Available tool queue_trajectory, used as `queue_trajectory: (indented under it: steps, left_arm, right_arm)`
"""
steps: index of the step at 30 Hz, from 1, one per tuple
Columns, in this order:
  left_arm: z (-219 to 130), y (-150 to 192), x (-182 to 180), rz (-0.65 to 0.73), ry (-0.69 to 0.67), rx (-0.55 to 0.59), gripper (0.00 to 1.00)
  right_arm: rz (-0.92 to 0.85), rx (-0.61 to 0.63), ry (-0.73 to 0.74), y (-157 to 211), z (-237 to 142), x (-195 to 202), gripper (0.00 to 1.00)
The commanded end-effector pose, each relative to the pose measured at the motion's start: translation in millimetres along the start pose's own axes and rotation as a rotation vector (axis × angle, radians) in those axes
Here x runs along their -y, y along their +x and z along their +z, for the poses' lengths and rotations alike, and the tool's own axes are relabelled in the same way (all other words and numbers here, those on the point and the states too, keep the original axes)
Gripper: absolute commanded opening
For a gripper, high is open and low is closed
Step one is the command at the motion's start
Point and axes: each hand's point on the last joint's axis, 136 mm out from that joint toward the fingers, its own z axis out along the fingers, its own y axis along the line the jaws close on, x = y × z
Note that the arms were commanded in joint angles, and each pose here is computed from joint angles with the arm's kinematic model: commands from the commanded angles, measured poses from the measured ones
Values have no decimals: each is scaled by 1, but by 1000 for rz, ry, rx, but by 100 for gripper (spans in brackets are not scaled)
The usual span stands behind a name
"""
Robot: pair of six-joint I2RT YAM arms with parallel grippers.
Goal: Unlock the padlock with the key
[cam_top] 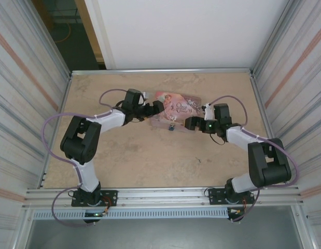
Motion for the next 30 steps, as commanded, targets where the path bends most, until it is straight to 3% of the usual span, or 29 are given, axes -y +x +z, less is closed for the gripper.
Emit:
queue_trajectory:
  steps: [1, 8, 16, 23, 27, 30]
  left_arm:
    - [-6, 7, 38, 66, 128, -34, 99]
    - [-2, -4, 27, 52, 105, -22, 99]
    - [-12, -18, 16, 57, 72, 3, 99]
    - [-46, -25, 8, 71, 37, 56, 99]
    - [-72, -16, 6, 90, 20, 94, 99]
    - [-91, -1, 3, 104, 2, 116, 99]
  right_arm:
    - [-30, -3, -121, 8, 1, -39, 100]
    - [-18, -42, -69, 28, 6, -38, 100]
    - [13, -35, 127, 25, -10, -14, 99]
    - [-3, -24, 321, 31, -50, 3, 99]
    - [25, -98, 418, 54, -75, 10, 100]
    - [49, -168, 470, 74, -89, 14, 93]
